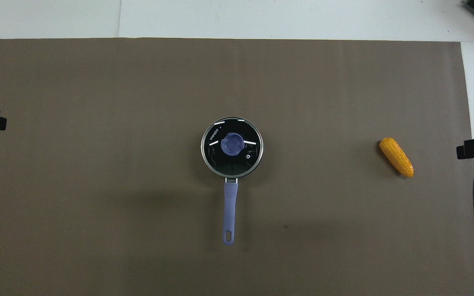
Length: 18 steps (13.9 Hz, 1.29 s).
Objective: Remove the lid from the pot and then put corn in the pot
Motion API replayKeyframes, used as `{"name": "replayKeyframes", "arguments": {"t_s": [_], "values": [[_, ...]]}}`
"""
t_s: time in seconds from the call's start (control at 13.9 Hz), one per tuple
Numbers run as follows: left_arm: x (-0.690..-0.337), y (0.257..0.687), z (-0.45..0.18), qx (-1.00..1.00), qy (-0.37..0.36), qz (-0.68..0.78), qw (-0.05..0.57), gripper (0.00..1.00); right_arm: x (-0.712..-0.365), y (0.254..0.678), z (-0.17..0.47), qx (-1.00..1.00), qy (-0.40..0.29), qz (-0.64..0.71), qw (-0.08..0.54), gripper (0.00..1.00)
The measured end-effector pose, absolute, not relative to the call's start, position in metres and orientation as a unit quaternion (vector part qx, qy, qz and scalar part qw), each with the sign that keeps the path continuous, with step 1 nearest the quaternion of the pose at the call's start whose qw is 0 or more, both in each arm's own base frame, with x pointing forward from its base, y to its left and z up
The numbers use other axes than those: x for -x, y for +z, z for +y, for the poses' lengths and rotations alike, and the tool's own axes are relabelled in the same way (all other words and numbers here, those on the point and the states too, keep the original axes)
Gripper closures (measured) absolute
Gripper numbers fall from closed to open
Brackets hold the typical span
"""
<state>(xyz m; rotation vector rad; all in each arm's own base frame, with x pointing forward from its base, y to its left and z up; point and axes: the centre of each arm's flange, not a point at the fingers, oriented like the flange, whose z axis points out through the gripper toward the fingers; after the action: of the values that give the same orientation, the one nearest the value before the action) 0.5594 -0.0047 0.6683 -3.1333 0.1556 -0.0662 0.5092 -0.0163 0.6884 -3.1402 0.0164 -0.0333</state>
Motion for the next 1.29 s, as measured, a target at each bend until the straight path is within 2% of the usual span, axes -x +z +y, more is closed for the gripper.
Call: {"name": "replayKeyframes", "arguments": {"t_s": [0.93, 1.29], "values": [[-0.558, 0.669, -0.012, 0.998, -0.021, 0.058, 0.001, 0.00, -0.509, 0.688, -0.016, 1.000, -0.011, 0.005, 0.001, 0.00], [-0.558, 0.651, -0.038, 0.997, -0.002, 0.080, 0.000, 0.00, -0.509, 0.688, -0.016, 1.000, -0.011, 0.005, 0.001, 0.00]]}}
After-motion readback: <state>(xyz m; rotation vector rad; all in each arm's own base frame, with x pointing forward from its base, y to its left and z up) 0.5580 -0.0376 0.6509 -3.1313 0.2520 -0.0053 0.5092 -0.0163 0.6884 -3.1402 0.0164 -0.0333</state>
